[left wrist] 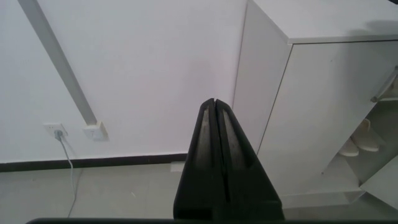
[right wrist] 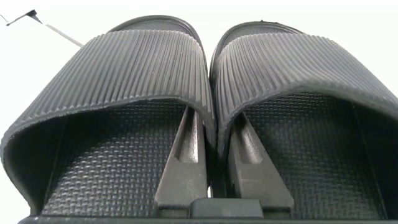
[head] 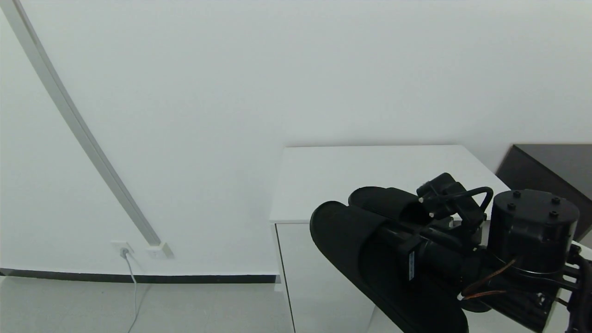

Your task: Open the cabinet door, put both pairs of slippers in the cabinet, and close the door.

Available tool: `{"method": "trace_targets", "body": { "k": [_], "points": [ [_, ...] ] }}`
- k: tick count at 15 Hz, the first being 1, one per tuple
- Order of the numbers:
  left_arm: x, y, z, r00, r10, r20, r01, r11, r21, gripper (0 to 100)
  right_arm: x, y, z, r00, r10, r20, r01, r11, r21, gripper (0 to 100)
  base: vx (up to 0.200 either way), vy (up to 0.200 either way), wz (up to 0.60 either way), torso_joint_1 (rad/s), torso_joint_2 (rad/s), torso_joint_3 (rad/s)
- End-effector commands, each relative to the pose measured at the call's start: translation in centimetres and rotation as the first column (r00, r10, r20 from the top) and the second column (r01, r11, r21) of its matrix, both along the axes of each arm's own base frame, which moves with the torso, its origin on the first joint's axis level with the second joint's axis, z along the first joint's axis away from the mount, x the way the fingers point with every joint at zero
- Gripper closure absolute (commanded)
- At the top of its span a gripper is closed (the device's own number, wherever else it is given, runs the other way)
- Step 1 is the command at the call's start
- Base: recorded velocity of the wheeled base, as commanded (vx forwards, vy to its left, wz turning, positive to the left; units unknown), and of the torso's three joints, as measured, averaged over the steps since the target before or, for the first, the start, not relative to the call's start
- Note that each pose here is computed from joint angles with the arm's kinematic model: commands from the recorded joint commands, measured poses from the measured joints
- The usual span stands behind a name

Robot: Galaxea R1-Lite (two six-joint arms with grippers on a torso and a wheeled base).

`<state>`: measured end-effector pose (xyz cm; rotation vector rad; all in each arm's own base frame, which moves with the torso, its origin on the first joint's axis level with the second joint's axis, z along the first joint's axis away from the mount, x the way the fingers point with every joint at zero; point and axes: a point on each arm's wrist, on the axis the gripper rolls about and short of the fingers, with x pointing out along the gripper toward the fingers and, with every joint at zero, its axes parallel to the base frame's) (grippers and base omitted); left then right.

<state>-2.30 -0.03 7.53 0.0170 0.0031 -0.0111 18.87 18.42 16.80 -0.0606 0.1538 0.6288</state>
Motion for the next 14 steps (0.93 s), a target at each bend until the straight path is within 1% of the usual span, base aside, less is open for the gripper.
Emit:
{"method": "trace_targets", "body": {
  "k": [1,7,14],
  "points": [
    [0.01,0.0,0.0,1.0,0.0,-0.001,0.0,1.0,0.0,100,0.09,0.16,-0.24,1.0,0.002,-0.006,-0.002,1.0,-0.007,100,-0.2,0.0,0.0,0.007,0.01,-0.002],
    [0.01,0.0,0.0,1.0,0.0,-0.001,0.0,1.0,0.0,100,0.11,0.17,-0.2,1.0,-0.001,-0.005,0.001,1.0,-0.006,100,-0.2,0.0,0.0,-0.002,0.0,0.003],
    [0.01,0.0,0.0,1.0,0.002,-0.001,-0.002,1.0,-0.002,100,0.11,0.18,-0.36,1.0,0.002,-0.01,-0.002,1.0,-0.009,100,0.0,0.0,0.0,0.0,0.0,0.0]
  ]
}}
